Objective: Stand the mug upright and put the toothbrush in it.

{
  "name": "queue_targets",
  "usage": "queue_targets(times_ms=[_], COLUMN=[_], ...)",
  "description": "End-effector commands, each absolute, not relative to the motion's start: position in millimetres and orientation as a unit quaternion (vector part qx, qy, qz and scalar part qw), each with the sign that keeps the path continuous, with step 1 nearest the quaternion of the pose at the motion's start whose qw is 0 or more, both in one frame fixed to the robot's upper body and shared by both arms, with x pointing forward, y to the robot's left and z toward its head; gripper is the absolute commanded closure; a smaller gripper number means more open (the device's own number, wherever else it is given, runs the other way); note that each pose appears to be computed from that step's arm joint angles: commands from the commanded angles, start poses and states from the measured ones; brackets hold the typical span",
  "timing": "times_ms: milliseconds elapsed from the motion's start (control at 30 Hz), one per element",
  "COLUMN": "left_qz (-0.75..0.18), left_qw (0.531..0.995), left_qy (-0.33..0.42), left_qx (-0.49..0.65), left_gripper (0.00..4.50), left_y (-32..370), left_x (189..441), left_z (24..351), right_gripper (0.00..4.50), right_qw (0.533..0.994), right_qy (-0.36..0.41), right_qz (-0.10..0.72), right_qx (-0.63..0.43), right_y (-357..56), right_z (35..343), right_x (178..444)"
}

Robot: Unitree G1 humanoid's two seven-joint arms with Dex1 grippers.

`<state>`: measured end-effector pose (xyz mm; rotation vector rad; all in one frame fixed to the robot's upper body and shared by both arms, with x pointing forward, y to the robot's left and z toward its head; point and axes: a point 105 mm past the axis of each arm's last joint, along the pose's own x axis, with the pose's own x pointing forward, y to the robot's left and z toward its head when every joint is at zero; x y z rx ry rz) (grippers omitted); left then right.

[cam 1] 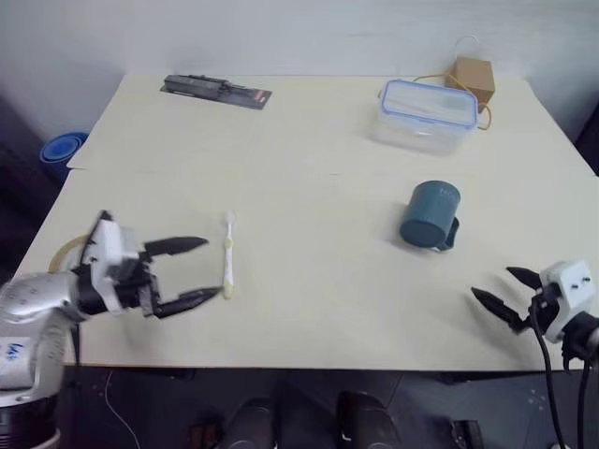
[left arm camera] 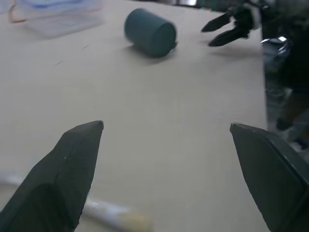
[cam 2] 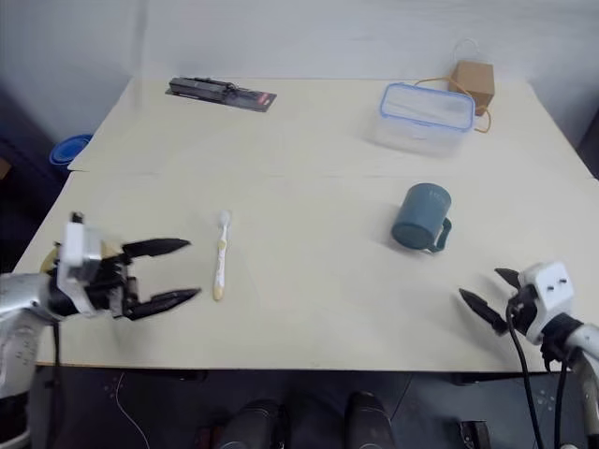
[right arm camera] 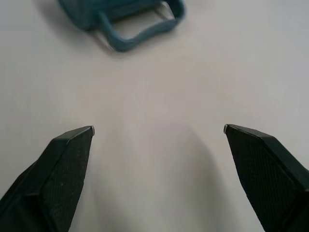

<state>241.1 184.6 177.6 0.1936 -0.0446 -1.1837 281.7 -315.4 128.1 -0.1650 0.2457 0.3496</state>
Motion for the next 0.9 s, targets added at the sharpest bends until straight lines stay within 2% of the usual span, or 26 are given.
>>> queue_targets(times_ms=[33,167,300,500,600,700,900], left_qz=[-0.575,-0.577,-0.574,-0.573,-0.571,-0.566,-0.567], left_qw=[0.811,0.810,0.812,0.812,0.812,0.814,0.813], left_qy=[-0.057,-0.058,-0.061,-0.073,-0.081,-0.086,-0.090], left_qx=[0.090,0.089,0.088,0.090,0.092,0.094,0.096], left_gripper=[0.04,0.04,0.04,0.04,0.04,0.00,0.00], left_y=[173,166,162,151,146,145,142], left_x=[232,231,230,224,223,223,223], left_z=[191,189,188,189,191,193,193], right_gripper=[0.00,0.00,0.00,0.00,0.00,0.50,2.45], right_qw=[0.969,0.964,0.965,0.957,0.949,0.936,0.926], right_qy=[0.162,0.220,0.241,0.282,0.302,0.337,0.360], right_qz=[0.183,0.149,0.104,0.067,0.083,0.104,0.118], right_qx=[-0.038,0.004,0.004,-0.027,-0.022,-0.014,-0.005], right_y=[-301,-304,-305,-299,-293,-282,-270], right_z=[154,171,185,178,174,165,152], right_x=[294,313,334,362,367,369,378])
